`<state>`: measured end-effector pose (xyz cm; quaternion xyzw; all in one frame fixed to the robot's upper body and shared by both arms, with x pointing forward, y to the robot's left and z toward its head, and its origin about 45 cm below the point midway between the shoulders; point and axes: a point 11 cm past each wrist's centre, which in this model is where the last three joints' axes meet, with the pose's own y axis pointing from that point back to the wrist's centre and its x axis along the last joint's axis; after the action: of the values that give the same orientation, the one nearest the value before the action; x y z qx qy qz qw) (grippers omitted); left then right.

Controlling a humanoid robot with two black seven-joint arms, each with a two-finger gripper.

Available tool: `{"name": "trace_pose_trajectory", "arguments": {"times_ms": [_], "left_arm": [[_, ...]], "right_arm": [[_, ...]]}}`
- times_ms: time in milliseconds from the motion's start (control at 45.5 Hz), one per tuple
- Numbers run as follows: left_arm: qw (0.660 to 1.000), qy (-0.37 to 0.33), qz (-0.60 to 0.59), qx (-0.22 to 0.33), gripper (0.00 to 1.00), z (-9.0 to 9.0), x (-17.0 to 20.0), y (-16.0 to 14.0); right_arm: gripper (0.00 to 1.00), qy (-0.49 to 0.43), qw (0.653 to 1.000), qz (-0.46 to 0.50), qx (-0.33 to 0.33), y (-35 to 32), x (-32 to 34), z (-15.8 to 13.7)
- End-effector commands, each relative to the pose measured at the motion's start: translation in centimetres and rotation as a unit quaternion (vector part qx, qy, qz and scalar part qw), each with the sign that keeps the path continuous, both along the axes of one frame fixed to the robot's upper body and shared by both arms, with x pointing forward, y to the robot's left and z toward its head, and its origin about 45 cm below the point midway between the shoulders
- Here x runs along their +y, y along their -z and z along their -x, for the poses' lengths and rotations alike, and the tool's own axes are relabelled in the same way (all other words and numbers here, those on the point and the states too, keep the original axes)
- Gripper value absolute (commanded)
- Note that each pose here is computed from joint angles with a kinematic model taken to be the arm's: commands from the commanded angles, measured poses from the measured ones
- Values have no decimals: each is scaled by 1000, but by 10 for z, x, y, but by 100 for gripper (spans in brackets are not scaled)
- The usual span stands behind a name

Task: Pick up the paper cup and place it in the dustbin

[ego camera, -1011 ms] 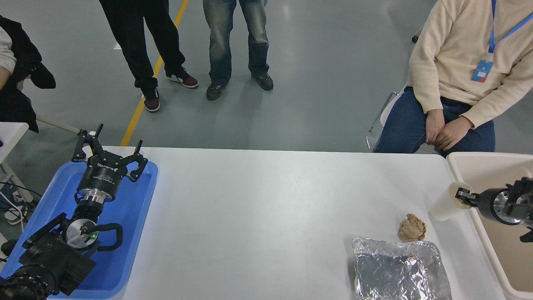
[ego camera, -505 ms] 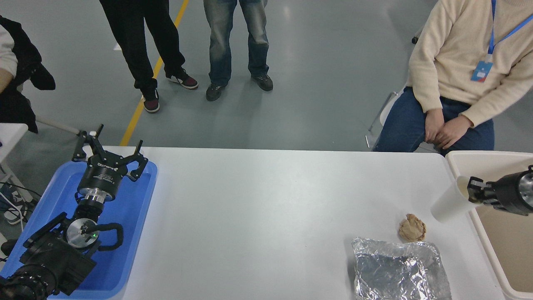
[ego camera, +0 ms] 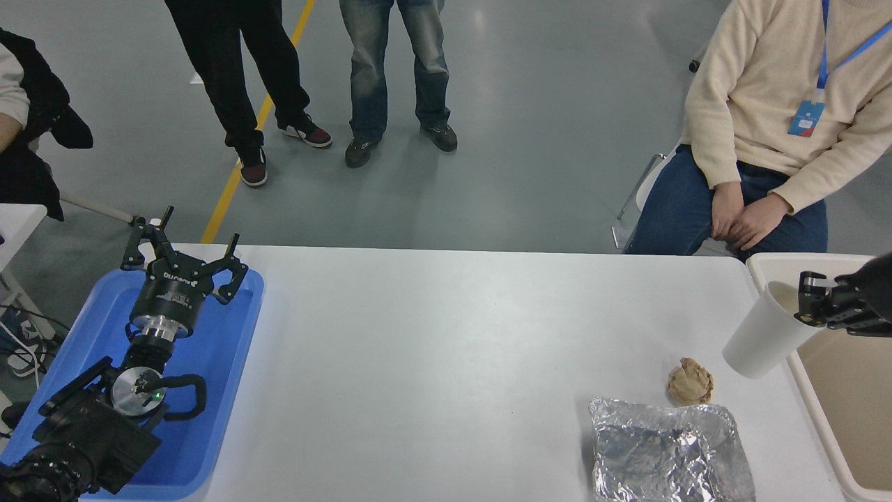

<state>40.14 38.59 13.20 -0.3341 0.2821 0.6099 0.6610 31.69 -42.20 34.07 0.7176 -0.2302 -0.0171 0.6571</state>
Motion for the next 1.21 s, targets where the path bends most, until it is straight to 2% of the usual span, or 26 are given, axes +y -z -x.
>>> {"name": "trace_pose_trajectory", "arguments": {"times_ms": [0, 286, 615, 879, 1187], "left_arm": [[1000, 0, 0, 0, 100, 0, 0, 0], [1000, 0, 0, 0, 100, 0, 0, 0], [1000, 0, 0, 0, 100, 0, 0, 0], [1000, 0, 0, 0, 100, 0, 0, 0], [1000, 0, 0, 0, 100, 0, 0, 0]], "right_arm": [[0, 1, 999, 5, -33, -69, 4, 5], [0, 8, 997, 21, -76, -121, 3, 12], [0, 20, 994, 46, -101, -148, -3, 18], [0, 37, 993, 54, -100, -145, -14, 22], [0, 110, 980, 102, -131, -96, -87, 32]]}}
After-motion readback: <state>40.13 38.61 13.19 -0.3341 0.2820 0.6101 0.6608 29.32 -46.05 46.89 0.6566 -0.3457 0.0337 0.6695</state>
